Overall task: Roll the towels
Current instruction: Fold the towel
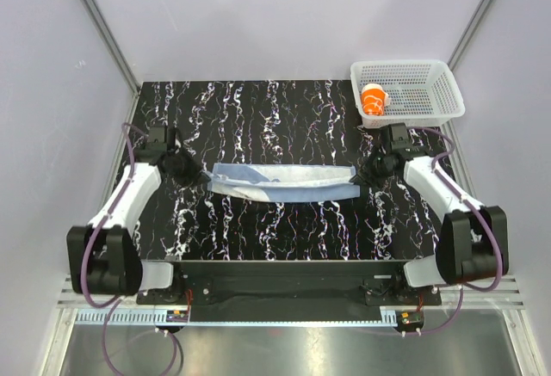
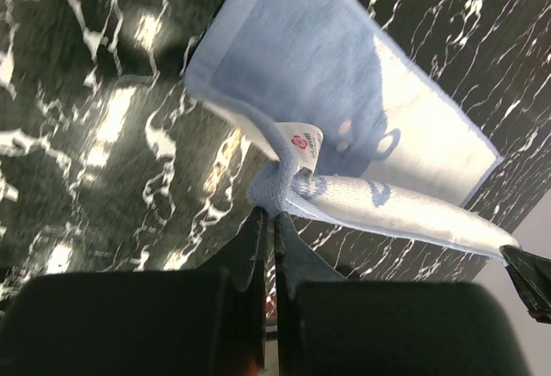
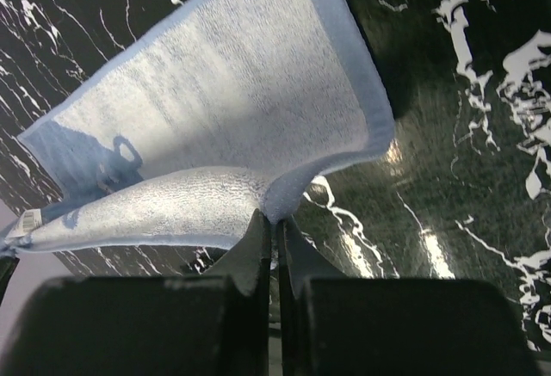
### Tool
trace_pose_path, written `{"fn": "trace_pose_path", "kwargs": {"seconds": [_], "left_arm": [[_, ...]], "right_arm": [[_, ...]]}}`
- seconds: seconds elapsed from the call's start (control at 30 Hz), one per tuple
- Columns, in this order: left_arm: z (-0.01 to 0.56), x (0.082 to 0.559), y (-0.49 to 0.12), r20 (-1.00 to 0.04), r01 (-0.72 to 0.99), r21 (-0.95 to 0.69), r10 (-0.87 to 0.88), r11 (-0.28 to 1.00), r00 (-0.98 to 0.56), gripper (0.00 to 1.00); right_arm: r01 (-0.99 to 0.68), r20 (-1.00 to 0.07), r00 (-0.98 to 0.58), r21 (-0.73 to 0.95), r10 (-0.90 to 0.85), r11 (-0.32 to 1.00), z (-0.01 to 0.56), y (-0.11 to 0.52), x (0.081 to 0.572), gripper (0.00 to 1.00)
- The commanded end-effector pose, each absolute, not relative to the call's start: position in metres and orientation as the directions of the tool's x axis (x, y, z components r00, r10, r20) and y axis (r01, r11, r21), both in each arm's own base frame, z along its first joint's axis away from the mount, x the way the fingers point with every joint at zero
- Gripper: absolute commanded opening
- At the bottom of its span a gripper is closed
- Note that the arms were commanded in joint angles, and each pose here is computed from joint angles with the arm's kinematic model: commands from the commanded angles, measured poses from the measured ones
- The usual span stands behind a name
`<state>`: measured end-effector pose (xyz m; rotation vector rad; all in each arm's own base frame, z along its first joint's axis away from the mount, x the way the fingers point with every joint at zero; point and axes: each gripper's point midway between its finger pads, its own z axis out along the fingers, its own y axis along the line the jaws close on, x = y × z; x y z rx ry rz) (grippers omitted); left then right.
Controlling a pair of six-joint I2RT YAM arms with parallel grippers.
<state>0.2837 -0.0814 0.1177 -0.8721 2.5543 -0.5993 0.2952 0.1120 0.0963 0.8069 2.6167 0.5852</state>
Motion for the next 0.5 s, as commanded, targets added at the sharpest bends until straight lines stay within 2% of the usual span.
{"fn": "trace_pose_path", "kwargs": {"seconds": [0.0, 0.47], "left_arm": [[0.134, 0.321, -0.086, -0.258, -0.417, -0.555, -0.625, 0.72, -0.736, 0.0], [0.116, 0.367, -0.084, -0.23, -0.439, -0.513, -0.611, 0.738, -0.758, 0.0]], "right_arm": [[0.421, -0.262, -0.776, 0.462, 0.574, 0.781, 0.1, 0.108, 0.32, 0.0], [0.414, -0.263, -0.797, 0.419, 0.544, 0.809, 0.08, 0.106, 0.356, 0.0]]}}
